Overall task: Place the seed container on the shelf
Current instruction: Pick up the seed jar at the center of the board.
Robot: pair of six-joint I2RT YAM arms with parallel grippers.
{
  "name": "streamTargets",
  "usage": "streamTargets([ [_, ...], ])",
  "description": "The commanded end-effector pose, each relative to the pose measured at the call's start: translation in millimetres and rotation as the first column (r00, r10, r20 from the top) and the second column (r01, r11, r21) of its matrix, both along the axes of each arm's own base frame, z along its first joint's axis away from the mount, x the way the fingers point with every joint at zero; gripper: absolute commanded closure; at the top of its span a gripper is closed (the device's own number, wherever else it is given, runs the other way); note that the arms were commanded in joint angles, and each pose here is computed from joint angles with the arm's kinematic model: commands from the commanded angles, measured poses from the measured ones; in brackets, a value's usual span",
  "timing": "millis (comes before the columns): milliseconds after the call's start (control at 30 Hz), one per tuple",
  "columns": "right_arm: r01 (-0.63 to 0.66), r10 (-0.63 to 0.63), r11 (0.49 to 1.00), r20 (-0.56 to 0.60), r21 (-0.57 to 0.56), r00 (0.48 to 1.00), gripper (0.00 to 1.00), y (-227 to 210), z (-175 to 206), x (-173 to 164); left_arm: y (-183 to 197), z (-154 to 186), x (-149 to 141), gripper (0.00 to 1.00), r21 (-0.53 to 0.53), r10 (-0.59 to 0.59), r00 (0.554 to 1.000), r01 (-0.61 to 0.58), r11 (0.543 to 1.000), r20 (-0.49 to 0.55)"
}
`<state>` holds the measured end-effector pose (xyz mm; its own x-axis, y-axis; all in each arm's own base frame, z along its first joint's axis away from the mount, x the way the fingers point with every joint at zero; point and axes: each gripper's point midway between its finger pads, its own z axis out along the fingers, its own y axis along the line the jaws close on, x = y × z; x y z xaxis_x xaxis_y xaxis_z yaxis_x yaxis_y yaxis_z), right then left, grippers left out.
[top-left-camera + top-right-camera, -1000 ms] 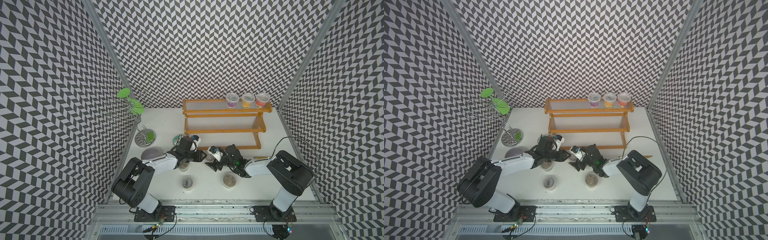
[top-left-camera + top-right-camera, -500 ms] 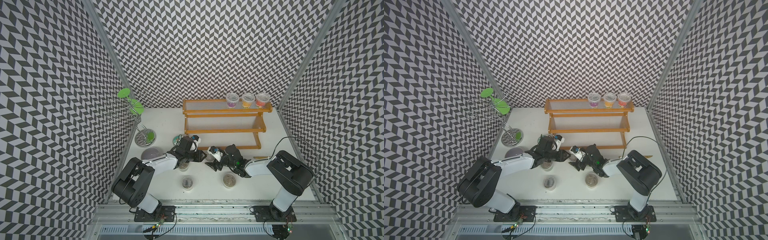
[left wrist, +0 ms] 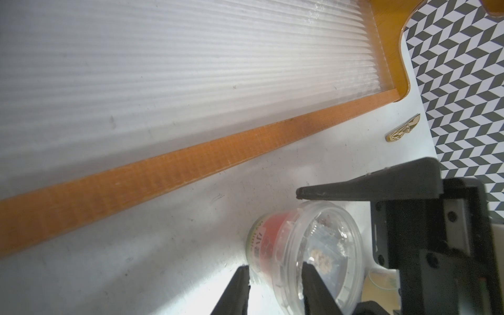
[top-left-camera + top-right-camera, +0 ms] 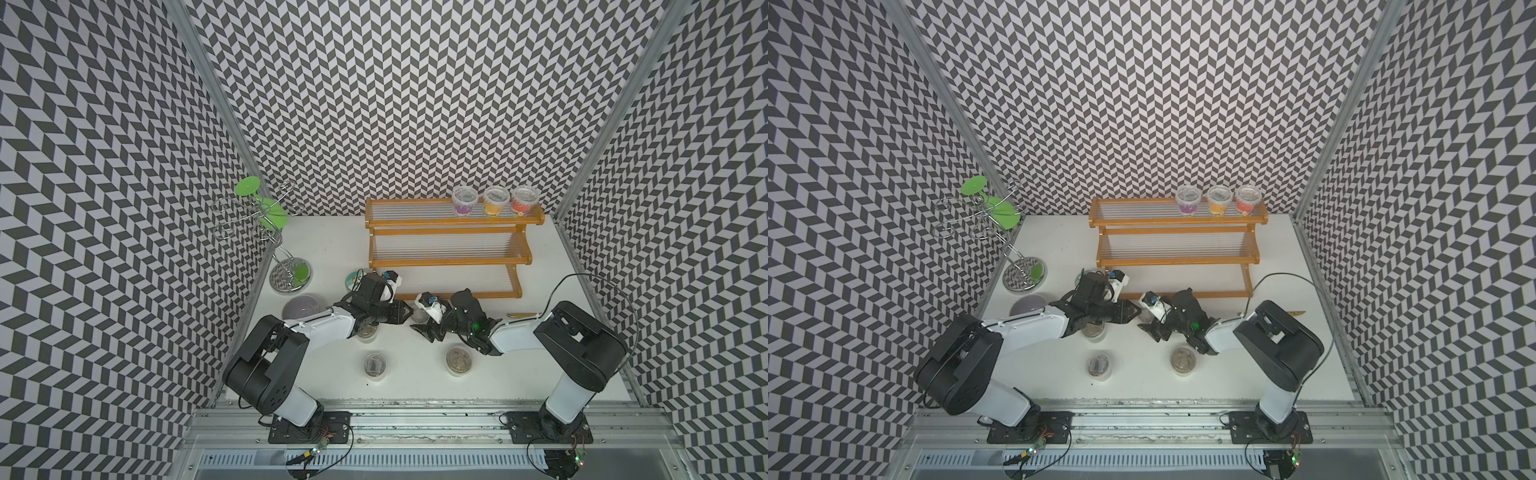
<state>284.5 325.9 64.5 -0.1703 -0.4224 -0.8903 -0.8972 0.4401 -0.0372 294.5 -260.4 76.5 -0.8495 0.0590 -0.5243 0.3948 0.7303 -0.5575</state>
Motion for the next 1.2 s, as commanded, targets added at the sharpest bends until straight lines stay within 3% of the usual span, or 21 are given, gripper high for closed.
streamTargets([
  [0,0.012,-0.013,0.999,0.035,0.043,0.999,0.21,1.7,17.7,4.1,-4.6,14.6,4.0,0.64,-0.017,-0.012,0.999,0.013,1.0,0.035],
  [267,0.019,-0.02,0.999,0.035,0.04,0.999,0.23,1.5,18.1,6.0,-4.3,14.9,4.1,0.61,-0.016,-0.01,0.999,0.01,1.0,0.034],
  [367,0.018,-0.019,0.999,0.033,0.039,0.999,0.29,2.0,18.2,6.0,-4.4,15.1,4.3,0.61,-0.015,-0.011,0.999,0.011,1.0,0.035],
  [1167,0.014,-0.015,0.999,0.015,0.043,1.0,0.27,2.2,24.4,3.7,-5.7,40.8,5.8,0.56,-0.057,-0.012,0.996,0.018,0.998,0.093],
])
